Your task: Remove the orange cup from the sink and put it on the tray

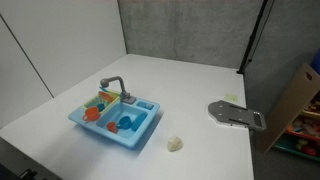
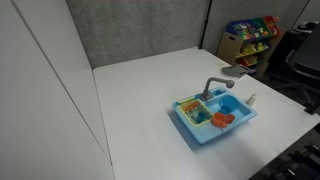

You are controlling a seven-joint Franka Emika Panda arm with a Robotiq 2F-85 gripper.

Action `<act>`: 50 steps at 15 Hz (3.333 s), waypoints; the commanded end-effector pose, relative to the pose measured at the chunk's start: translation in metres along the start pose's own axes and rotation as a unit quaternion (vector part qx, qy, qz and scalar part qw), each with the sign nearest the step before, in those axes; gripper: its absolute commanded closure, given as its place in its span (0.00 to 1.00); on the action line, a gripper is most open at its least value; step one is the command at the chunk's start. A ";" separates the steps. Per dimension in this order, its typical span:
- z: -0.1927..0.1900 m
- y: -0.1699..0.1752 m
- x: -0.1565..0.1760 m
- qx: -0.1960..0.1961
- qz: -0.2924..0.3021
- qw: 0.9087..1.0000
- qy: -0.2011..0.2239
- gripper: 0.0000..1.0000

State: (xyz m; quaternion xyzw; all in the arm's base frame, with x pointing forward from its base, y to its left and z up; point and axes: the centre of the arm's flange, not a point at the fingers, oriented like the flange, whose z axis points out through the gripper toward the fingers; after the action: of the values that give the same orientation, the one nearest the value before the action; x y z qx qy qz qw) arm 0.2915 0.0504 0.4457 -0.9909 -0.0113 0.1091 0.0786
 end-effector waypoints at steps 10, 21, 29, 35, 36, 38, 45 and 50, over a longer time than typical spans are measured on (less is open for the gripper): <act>-0.002 0.000 0.002 -0.002 0.002 1.000 0.001 0.00; -0.037 -0.004 0.063 -0.021 0.066 0.996 0.052 0.00; -0.015 0.017 0.117 -0.039 0.141 0.986 0.082 0.00; -0.003 0.018 0.106 -0.034 0.129 0.988 0.075 0.00; -0.003 0.017 0.106 -0.034 0.128 0.988 0.075 0.00; 0.001 0.016 0.111 -0.040 0.138 0.986 0.080 0.00; 0.033 -0.003 0.141 -0.038 0.106 0.990 0.090 0.00; 0.063 -0.005 0.168 -0.039 0.108 0.989 0.092 0.00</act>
State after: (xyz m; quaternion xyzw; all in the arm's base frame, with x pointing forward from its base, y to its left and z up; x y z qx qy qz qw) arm 0.4259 0.0677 0.3672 -0.9952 0.0895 0.0277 0.0295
